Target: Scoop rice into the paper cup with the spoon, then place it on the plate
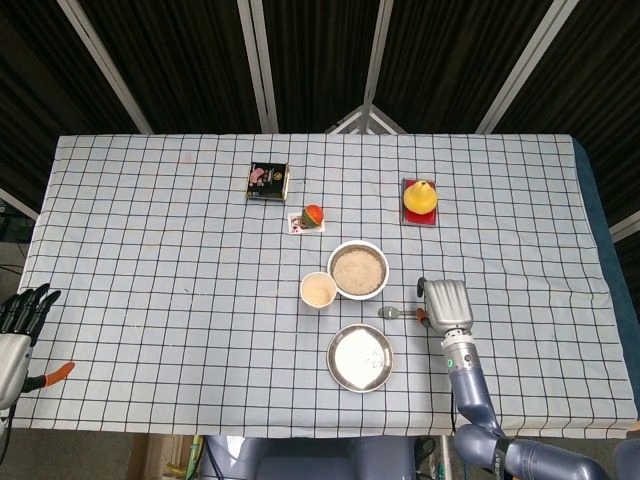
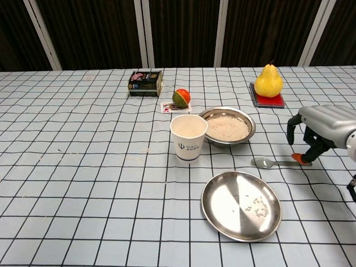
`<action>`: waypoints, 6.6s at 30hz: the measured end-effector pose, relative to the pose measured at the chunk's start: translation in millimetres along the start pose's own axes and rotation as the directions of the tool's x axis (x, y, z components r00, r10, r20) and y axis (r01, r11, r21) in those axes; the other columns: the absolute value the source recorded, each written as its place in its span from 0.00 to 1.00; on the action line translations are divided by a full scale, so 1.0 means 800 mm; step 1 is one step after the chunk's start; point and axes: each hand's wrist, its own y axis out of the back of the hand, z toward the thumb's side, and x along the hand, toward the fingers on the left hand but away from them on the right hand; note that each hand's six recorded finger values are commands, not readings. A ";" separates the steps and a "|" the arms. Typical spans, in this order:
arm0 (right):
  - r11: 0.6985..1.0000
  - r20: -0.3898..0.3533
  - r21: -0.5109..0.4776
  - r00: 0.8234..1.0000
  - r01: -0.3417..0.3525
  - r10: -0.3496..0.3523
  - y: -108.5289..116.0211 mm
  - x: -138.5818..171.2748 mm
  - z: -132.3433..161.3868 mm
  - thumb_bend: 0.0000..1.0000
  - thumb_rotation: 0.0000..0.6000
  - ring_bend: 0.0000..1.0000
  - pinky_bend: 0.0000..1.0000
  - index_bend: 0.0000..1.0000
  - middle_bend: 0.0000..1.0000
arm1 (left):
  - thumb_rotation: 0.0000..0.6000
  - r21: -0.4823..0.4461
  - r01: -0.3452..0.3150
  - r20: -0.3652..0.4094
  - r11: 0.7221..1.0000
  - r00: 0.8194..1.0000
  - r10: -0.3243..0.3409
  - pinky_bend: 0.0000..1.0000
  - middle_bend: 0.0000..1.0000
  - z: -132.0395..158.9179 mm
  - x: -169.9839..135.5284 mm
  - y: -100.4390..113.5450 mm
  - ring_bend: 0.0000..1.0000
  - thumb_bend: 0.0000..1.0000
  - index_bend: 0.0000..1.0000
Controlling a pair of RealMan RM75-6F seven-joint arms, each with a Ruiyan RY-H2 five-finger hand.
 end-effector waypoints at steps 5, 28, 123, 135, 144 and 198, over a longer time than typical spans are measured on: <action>1.000 0.015 -0.010 1.000 -0.015 0.015 -0.008 0.004 -0.006 0.37 1.00 1.00 1.00 0.51 0.96 | 1.00 0.001 0.004 0.003 1.000 1.000 -0.004 0.00 0.00 0.002 0.002 -0.001 0.00 0.00 0.00; 0.999 0.046 -0.021 0.998 -0.043 0.044 -0.024 0.006 -0.008 0.38 1.00 1.00 1.00 0.57 0.96 | 1.00 -0.006 0.007 -0.003 1.000 1.000 -0.007 0.00 0.00 0.002 0.004 -0.002 0.00 0.00 0.00; 0.991 0.087 0.069 0.989 0.111 -0.117 0.078 0.005 -0.040 0.56 1.00 1.00 1.00 0.61 0.96 | 1.00 -0.018 0.026 -0.012 1.000 1.000 -0.026 0.00 0.00 0.003 0.004 -0.004 0.00 0.00 0.00; 0.974 0.091 0.190 0.986 0.120 -0.139 0.120 -0.011 -0.031 0.57 1.00 1.00 1.00 0.61 0.96 | 1.00 -0.026 0.061 -0.006 0.998 0.998 -0.062 0.00 0.00 0.002 0.003 -0.006 0.00 0.00 0.00; 0.954 0.070 0.295 0.994 0.058 -0.082 0.121 -0.032 0.027 0.58 1.00 1.00 1.00 0.61 0.96 | 1.00 -0.050 0.097 -0.012 0.994 0.995 -0.097 0.00 0.00 -0.002 0.004 -0.007 0.00 0.00 0.00; 0.560 -0.136 0.789 0.961 0.252 -0.241 0.053 -0.051 0.129 0.60 1.00 1.00 1.00 0.63 0.96 | 1.00 -0.110 0.124 -0.001 0.986 0.992 -0.125 0.00 0.00 -0.003 0.006 -0.004 0.00 0.00 0.00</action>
